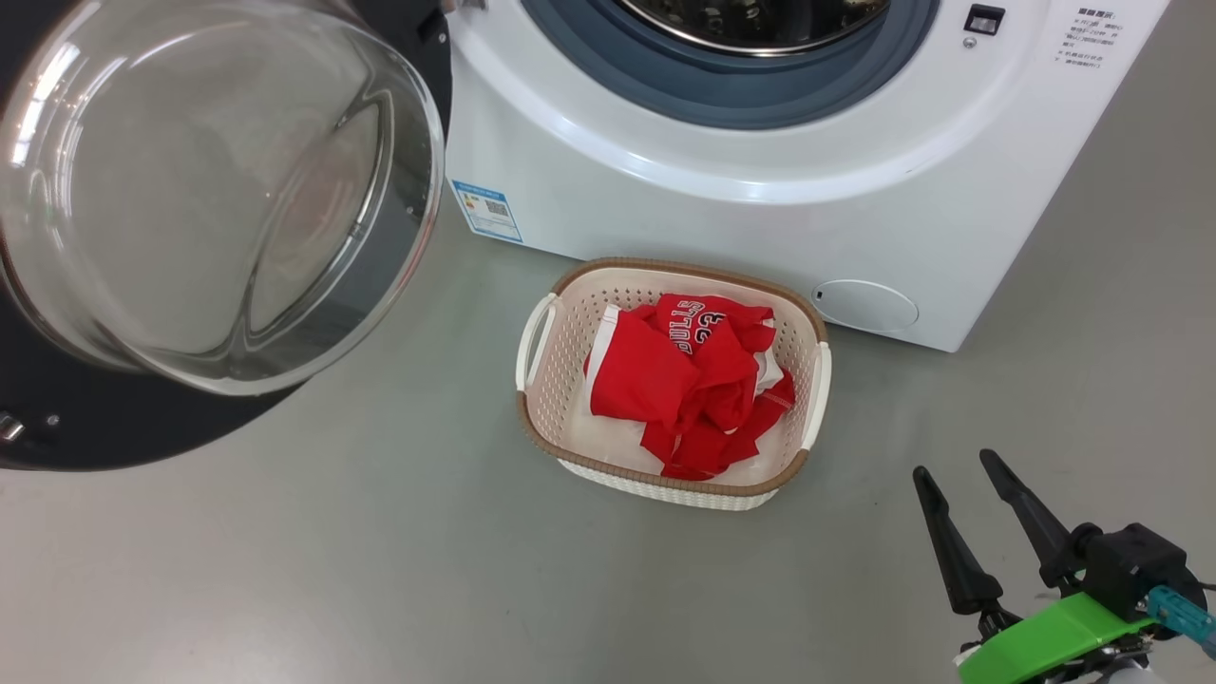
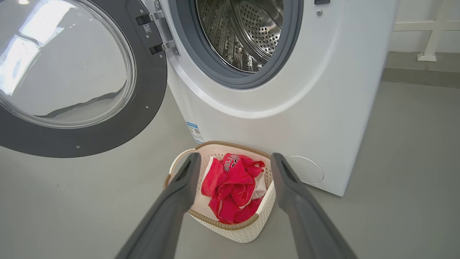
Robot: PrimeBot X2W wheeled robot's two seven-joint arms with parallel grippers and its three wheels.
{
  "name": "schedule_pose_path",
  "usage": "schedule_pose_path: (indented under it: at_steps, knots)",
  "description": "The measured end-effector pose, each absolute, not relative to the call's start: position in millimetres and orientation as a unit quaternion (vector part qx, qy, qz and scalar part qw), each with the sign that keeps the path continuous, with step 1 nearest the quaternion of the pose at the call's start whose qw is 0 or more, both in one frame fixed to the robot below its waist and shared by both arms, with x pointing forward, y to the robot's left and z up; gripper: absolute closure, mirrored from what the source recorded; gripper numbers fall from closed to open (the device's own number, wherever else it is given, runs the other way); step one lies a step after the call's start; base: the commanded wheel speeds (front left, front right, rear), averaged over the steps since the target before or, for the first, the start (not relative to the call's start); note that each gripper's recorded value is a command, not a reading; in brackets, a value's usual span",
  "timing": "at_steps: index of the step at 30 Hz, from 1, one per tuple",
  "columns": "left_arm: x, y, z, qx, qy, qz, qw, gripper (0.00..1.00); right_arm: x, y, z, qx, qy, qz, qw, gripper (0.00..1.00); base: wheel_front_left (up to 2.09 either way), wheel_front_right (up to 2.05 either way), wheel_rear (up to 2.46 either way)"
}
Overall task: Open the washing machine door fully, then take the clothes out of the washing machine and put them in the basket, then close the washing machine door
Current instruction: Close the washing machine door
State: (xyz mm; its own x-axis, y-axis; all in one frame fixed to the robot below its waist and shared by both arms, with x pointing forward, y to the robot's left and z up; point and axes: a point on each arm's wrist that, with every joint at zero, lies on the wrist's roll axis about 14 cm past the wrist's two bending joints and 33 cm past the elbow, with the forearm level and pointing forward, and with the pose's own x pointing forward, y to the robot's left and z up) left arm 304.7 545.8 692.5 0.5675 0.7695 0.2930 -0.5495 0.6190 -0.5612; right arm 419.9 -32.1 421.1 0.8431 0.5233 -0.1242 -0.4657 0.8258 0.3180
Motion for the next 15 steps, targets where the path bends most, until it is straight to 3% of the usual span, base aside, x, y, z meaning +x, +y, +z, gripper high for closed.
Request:
schedule_pose_path:
  at_steps: [8, 15]
  knots:
    - [339, 539, 628, -0.321, -0.077, 0.346, 0.878, 1.00, 422, -27, 417, 0.143, 0.108, 0.265, 0.947, 0.00, 0.00, 0.00, 0.00]
    - [350, 526, 601, -0.343, 0.026, 0.316, 0.884, 1.00, 423, -25, 412, 0.143, 0.114, 0.269, 0.945, 0.00, 0.00, 0.00, 0.00]
